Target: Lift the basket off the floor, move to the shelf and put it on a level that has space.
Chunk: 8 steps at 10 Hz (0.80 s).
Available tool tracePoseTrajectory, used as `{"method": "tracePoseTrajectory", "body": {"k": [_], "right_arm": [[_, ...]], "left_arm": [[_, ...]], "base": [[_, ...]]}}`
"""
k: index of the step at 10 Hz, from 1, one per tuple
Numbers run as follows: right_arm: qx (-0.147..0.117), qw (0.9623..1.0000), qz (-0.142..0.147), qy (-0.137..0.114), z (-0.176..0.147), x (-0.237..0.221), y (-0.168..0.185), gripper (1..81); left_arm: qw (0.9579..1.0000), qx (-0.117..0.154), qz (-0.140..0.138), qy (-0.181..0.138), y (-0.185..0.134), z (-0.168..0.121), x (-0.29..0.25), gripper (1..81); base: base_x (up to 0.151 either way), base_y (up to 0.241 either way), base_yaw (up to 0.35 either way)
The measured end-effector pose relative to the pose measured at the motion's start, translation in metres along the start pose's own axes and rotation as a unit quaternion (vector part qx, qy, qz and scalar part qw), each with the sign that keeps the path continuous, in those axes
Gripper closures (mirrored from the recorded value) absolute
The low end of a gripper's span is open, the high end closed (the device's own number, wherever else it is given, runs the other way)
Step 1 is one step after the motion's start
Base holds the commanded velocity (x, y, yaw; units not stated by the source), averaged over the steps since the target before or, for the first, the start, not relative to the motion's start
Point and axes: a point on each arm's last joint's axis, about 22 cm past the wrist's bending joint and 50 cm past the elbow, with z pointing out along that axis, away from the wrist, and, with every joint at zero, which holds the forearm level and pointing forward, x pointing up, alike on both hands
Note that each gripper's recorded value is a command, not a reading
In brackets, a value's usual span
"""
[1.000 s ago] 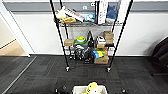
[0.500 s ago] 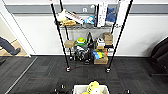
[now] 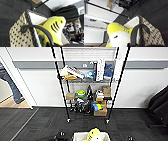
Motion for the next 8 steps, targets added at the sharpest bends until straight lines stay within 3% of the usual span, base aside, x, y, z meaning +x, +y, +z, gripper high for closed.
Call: {"method": "tracePoseTrajectory", "body": {"k": [4,8], "right_arm": [[0.032,0.9991,-0.02,0.019,-0.022,0.041,-0.068,81.1],[0.034,0.9994,-0.005,0.008,-0.044,0.046,-0.095,81.1]], "left_arm": [[0.9997,-0.009,0.004,0.024,0.043,-0.029,0.037,81.1],[0.9995,-0.015,-0.018,0.021,0.073,-0.061,0.047,81.1]], "base": [[0.0,0.0,0.0],[0.0,0.0,0.0]]}}
